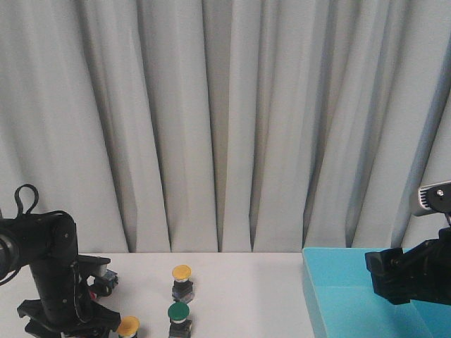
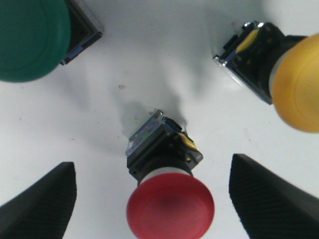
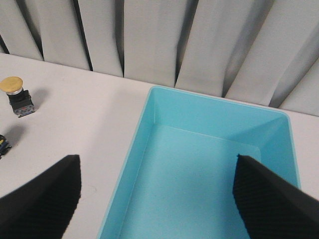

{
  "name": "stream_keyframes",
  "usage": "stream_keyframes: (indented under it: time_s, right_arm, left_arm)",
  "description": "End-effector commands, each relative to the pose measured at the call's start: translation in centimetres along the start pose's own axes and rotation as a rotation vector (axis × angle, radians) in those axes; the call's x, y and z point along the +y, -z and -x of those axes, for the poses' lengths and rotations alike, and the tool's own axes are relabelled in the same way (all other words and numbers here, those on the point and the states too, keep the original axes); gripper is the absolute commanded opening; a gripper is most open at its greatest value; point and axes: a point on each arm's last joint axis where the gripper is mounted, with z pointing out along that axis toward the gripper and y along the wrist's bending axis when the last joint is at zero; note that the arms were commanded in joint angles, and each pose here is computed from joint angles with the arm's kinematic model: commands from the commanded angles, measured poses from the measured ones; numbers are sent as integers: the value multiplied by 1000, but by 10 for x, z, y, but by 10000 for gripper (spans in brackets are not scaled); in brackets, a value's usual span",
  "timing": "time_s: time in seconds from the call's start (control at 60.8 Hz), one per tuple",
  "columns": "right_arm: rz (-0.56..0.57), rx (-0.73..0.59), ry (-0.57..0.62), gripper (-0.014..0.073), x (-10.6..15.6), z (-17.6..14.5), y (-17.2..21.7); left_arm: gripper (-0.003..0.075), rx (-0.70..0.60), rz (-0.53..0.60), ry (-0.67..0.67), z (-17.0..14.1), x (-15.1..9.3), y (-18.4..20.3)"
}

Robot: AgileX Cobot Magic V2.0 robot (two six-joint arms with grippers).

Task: Pick red and yellow buttons and place in box
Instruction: 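Close the left gripper on the red-capped button's body and lift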

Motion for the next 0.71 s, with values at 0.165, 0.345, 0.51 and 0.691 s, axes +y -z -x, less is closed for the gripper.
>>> stream_keyframes:
  time_s: [0.165, 0.345, 0.51, 0.691]
  right_arm:
    - [2, -118, 10, 593, -1, 19, 10]
    - [2, -118, 10, 593, -1, 19, 10]
    - [2, -117, 10, 593, -1, 19, 10]
    - [2, -117, 10, 593, -1, 19, 10]
  left_arm:
    - [517, -82, 1, -7, 1, -4, 28]
    - [387, -39, -3, -9, 0, -4, 22]
    - [218, 19, -10, -26, -1, -4, 10]
    - [-8, -18, -59, -92, -1, -9, 21]
